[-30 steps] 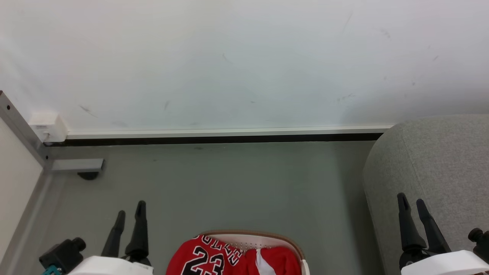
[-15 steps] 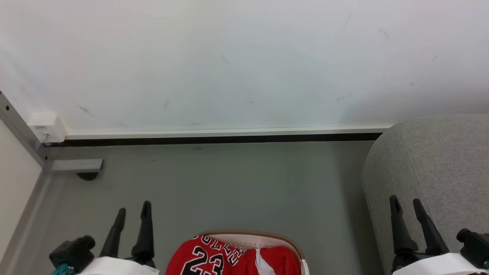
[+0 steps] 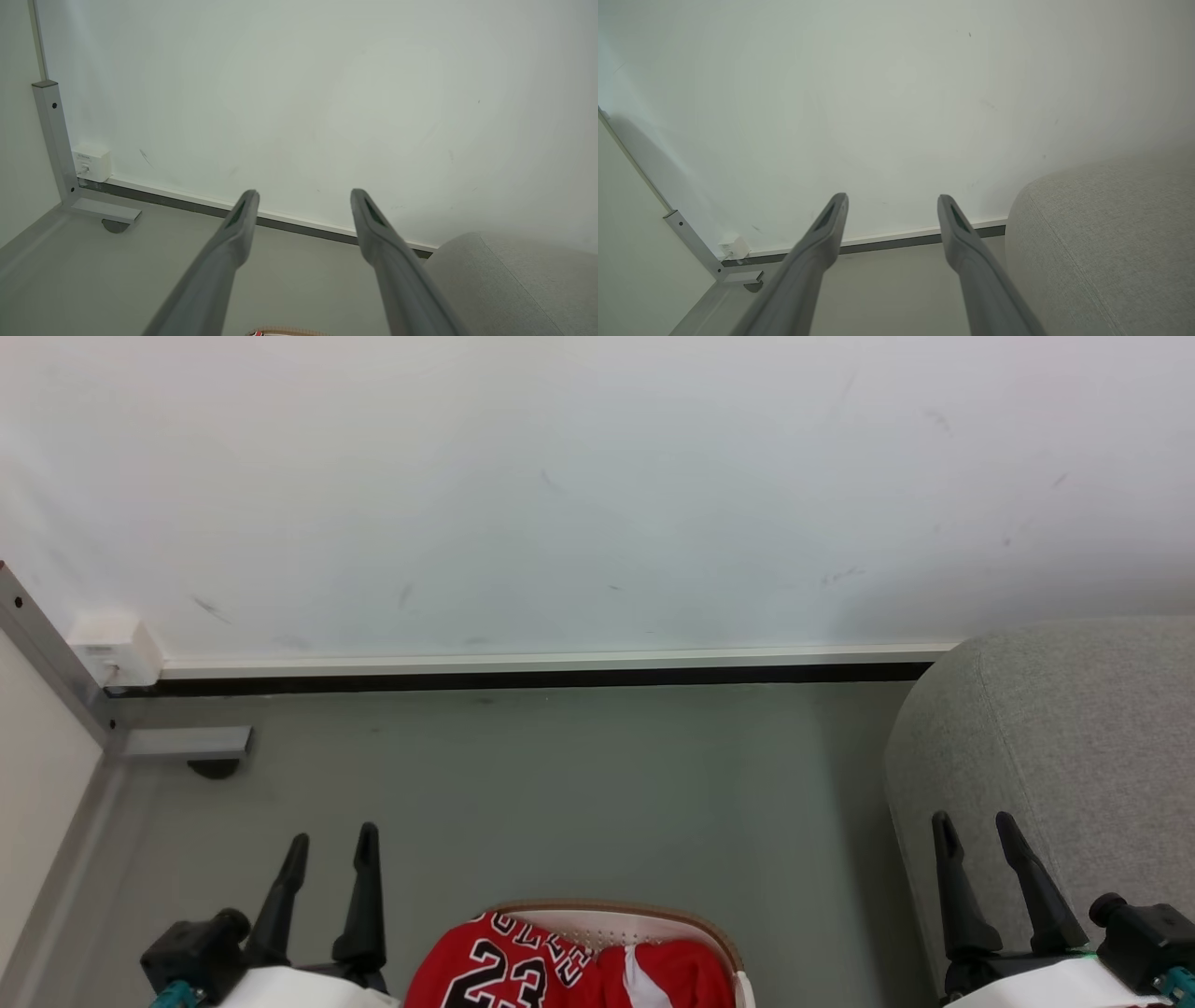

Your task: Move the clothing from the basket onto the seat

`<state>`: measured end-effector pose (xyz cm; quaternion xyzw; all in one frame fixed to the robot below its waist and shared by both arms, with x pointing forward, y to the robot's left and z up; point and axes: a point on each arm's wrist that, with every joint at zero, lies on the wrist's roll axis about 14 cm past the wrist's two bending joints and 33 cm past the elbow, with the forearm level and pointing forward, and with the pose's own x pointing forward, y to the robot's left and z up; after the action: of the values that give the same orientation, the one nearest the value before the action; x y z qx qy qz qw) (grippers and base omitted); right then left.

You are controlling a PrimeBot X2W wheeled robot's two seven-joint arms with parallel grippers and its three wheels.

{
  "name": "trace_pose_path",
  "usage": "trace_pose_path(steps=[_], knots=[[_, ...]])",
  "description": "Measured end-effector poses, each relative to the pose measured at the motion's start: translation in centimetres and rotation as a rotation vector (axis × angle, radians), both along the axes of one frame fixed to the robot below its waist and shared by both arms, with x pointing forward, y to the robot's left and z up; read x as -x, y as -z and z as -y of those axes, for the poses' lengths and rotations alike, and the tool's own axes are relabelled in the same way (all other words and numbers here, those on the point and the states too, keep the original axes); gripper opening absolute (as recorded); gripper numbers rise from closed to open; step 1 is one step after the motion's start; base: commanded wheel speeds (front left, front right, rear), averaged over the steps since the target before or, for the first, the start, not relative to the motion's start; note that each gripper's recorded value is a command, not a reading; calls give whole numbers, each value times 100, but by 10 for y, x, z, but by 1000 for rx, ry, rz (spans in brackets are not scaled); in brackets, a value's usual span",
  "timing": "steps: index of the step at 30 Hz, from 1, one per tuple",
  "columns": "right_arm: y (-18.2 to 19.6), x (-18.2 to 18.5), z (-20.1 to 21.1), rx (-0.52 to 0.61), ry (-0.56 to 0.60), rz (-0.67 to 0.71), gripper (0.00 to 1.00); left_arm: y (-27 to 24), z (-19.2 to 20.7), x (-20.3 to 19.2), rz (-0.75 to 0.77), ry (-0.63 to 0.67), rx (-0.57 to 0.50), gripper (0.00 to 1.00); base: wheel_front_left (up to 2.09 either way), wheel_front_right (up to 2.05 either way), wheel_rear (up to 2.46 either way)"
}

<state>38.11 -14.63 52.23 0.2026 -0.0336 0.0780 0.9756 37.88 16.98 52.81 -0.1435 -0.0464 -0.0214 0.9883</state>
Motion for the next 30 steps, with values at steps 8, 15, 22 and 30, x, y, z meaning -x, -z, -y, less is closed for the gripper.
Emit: trace_pose_path(steps=[8, 15, 22, 30], knots=[[-5, 0, -4, 63, -10, 33, 100, -6, 3, 0, 30, 2, -63, 100, 0, 0, 0], [-9, 1, -7, 109, -15, 60, 100, -10, 4, 0, 54, 2, -118, 100, 0, 0, 0], [-11, 1, -10, 150, -21, 78, 100, -9, 6, 0, 62, 6, -160, 100, 0, 0, 0], [-12, 2, -13, 195, -28, 96, 100, -11, 8, 0, 82, 8, -196, 100, 0, 0, 0]])
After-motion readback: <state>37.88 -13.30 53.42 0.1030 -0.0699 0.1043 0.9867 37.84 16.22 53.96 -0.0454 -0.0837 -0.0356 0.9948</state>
